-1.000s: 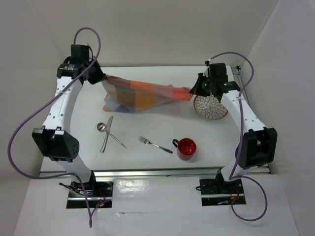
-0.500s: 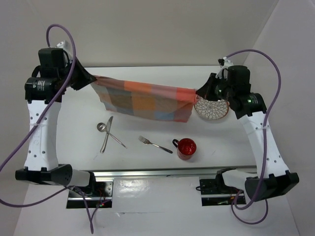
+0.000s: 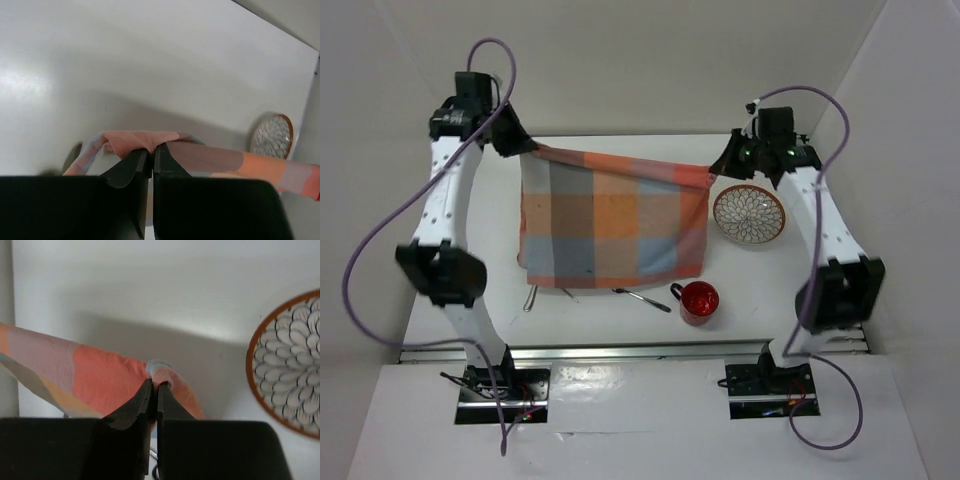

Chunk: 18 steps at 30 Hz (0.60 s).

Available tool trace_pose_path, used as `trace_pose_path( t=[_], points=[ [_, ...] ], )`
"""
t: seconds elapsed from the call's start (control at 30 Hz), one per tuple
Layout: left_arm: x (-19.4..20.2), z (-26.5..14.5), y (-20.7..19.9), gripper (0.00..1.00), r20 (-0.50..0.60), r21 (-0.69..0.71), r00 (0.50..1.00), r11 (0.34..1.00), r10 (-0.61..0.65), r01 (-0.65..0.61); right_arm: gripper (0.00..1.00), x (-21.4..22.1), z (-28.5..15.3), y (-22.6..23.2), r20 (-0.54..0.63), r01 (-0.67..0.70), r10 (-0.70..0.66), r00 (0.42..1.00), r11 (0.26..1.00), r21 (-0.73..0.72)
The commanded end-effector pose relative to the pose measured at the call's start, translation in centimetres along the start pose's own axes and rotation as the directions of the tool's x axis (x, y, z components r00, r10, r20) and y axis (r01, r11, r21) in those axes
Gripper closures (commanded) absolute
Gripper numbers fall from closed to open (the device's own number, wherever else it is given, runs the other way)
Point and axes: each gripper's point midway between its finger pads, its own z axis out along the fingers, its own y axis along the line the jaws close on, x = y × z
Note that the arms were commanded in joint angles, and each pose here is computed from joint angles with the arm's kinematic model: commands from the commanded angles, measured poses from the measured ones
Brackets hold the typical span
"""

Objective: Set the dinner table for one person

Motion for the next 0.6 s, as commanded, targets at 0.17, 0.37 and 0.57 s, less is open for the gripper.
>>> trace_pose_path(
  t=[0.17, 0.37, 0.57],
  points=[
    [-1.9, 14.0, 5.6, 0.05, -0.06, -0.156, 0.998, 0.987, -0.036, 0.026, 0.29, -4.6, 14.5, -4.0, -0.049, -0.064, 0.063, 0.997, 0.998, -0.004],
    [0.5, 12.1, 6.9, 0.35, -0.056, -0.196, 0.998, 0.981, -0.007, -0.004, 0.28, -1.9, 14.3, -3.8, -0.021, -0.012, 0.013, 1.0, 0.999, 0.053],
    [6.0, 13.0, 8.6, 1.0, -0.178, -0.226, 0.984, 0.972, 0.019, -0.059, 0.86, 6.3, 13.6, -2.7, -0.13, 0.035, -0.027, 0.991, 0.998, 0.06]
  ],
)
